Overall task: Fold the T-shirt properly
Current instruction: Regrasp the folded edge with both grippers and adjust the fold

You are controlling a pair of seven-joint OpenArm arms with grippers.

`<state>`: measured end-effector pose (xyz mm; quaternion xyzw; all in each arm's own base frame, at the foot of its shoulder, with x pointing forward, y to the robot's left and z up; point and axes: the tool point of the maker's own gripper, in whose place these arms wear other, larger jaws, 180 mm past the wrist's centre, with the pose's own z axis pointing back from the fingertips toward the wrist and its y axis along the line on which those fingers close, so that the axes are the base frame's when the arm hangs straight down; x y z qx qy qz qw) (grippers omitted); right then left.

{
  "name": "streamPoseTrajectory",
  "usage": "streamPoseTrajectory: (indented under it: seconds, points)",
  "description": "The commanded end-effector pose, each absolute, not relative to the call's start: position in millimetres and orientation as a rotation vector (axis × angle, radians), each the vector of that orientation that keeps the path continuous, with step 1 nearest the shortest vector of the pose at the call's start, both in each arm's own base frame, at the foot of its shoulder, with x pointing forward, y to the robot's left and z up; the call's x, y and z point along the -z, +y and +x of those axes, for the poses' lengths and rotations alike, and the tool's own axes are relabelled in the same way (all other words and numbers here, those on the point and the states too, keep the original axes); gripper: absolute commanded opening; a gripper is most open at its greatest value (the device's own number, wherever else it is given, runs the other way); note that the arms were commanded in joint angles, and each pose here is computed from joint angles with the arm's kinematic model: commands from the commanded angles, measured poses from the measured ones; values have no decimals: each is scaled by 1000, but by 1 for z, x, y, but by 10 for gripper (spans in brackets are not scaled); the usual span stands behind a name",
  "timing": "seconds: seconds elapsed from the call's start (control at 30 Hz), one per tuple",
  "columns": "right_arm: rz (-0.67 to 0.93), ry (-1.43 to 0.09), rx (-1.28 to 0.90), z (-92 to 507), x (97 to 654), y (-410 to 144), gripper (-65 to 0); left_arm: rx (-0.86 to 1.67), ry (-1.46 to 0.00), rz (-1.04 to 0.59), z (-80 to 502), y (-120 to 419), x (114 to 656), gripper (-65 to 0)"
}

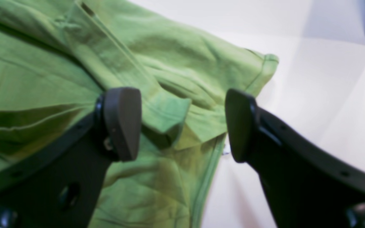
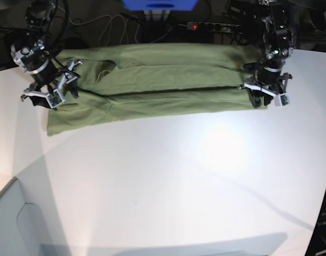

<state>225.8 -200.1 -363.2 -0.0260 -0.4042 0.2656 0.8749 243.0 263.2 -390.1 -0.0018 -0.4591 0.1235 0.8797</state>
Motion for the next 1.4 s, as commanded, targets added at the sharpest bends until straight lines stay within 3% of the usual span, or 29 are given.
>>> streamPoseTrajectory:
  seconds: [0.0, 0.07, 0.23, 0.67, 1.37]
  points:
    - [-43, -882, -575, 230, 354, -197, -253, -253, -1003, 7, 249, 268, 378, -456]
    - [-36, -873, -571, 229, 358, -197, -253, -253, -1003, 7, 249, 268, 378, -478]
    - [-26, -859, -561, 227, 364, -198, -253, -256, -1002, 8, 248, 269, 378, -650]
    - [-30, -872, -562, 232, 361, -198, -253, -198, -1058, 8, 236, 254, 346, -650]
    - [-31, -873, -562, 233, 360, -198, -253, -223, -1036, 54, 217, 270, 348, -650]
